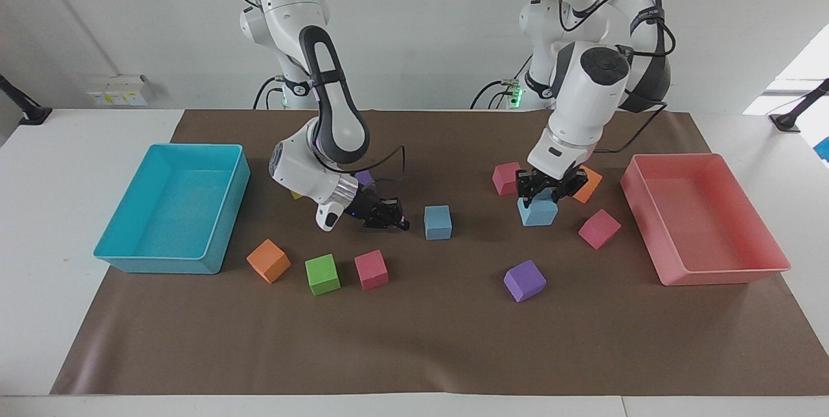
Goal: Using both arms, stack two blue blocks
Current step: 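Carry the blue cube with the left gripper above the center cube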
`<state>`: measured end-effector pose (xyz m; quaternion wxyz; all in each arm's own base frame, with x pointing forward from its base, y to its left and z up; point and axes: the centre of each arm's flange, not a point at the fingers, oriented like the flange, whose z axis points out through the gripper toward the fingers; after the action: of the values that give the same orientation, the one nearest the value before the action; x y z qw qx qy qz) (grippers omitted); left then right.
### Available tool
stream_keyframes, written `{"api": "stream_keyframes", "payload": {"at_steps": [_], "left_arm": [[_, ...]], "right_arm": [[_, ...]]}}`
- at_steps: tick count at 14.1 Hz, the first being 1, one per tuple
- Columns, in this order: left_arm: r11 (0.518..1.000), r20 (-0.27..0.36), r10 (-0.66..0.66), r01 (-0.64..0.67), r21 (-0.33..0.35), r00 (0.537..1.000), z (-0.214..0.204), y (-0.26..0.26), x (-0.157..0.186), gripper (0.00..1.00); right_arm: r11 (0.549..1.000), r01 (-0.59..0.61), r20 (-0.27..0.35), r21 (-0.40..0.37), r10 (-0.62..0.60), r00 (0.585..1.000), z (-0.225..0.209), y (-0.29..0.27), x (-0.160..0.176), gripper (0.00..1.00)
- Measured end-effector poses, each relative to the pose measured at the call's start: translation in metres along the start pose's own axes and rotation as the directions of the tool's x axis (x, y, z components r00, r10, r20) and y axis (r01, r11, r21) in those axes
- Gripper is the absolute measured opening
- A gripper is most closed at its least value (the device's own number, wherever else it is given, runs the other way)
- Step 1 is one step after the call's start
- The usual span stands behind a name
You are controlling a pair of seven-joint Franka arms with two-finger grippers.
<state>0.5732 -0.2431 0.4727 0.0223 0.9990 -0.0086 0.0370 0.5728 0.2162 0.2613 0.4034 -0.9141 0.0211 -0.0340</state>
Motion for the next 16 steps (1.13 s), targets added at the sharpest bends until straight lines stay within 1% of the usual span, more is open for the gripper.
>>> {"api": "stream_keyframes", "payload": {"at_steps": [2, 5, 7, 9, 11, 16], "left_arm": [[1.000, -0.001, 0.003, -0.003, -0.007, 1.000, -0.005, 0.037, -0.011, 0.54], [0.999, 0.004, -0.030, 0.030, -0.013, 1.000, -0.001, 0.078, -0.024, 0.54], [0.999, 0.014, -0.039, 0.039, -0.016, 0.999, 0.008, 0.112, -0.031, 0.54], [0.999, 0.031, -0.045, 0.046, -0.009, 0.998, 0.023, 0.135, -0.034, 0.54], [0.999, 0.044, -0.049, 0.050, -0.004, 0.998, 0.035, 0.151, -0.036, 0.54], [0.999, 0.059, -0.051, 0.050, 0.007, 0.997, 0.052, 0.156, -0.034, 0.54]], "right_arm": [[1.000, 0.000, 0.000, 0.000, 0.000, 1.000, 0.000, 0.000, 0.000, 0.01], [1.000, 0.000, 0.000, 0.000, 0.000, 1.000, 0.000, 0.000, 0.000, 0.01], [1.000, -0.001, 0.000, 0.000, 0.001, 1.000, 0.000, 0.000, 0.000, 0.01], [1.000, -0.001, 0.000, 0.000, 0.001, 1.000, 0.000, 0.000, 0.000, 0.01], [1.000, -0.001, 0.000, 0.000, 0.001, 1.000, 0.000, 0.000, 0.000, 0.01], [1.000, -0.001, 0.000, -0.001, 0.001, 1.000, 0.000, 0.000, 0.000, 0.01]]}}
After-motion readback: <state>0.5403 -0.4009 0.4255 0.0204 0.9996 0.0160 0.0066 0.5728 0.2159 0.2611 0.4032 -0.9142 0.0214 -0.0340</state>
